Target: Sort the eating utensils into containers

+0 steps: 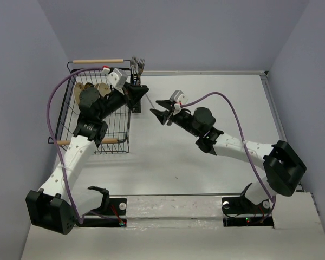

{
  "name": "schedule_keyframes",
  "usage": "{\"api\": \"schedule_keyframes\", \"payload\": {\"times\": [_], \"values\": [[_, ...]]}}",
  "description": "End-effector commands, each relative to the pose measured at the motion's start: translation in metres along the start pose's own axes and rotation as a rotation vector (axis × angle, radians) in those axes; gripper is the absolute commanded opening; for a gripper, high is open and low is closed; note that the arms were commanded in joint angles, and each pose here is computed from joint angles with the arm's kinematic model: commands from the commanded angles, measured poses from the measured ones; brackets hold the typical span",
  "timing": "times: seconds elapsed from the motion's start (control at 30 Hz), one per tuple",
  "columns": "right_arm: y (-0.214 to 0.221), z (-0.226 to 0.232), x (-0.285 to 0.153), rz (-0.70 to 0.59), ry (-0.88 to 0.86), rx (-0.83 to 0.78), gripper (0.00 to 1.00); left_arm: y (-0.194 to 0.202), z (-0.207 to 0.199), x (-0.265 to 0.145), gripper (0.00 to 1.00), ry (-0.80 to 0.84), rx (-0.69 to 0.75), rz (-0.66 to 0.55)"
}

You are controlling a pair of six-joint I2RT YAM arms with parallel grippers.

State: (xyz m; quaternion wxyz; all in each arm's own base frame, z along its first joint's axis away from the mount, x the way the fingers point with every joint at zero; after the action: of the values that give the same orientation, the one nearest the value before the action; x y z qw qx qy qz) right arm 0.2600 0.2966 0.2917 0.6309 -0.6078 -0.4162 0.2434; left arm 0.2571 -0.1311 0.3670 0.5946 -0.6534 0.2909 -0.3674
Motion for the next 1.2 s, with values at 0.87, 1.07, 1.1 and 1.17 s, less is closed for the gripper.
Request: {"api": "schedule_keyframes", "payload": {"times": [0.87,1.07,1.1,1.17], "values": [[0.014,-0.003,-0.002,0.057,0.070,-0.024,0.64,-0.044,0.081,0.012,0.00,-0.438,0.323,-0.050],[0.020,-0.006,-0.012,0.085,0.122,-0.041,0.64,-0.029,0.096,0.022,0.00,-0.432,0.313,-0.023],[0.021,-0.007,-0.013,0.087,0.127,-0.042,0.64,-0.028,0.097,0.023,0.00,-0.428,0.312,-0.023],[0.024,-0.007,-0.014,0.096,0.129,-0.039,0.64,-0.021,0.102,0.027,0.00,-0.422,0.312,-0.017]]}}
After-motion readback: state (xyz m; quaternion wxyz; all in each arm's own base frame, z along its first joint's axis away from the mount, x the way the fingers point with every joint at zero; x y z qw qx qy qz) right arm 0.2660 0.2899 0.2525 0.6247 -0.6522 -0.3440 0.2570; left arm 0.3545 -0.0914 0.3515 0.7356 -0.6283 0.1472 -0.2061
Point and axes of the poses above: each gripper's point midway between its finger pads, its own x axis out along the fingers, its own z axis along the line the jaws close on, y = z × x, the point moved 10 cm from there along -x, back along the fingers, and after that the axes turned 3 degrees about x, right-handed, at the moved point
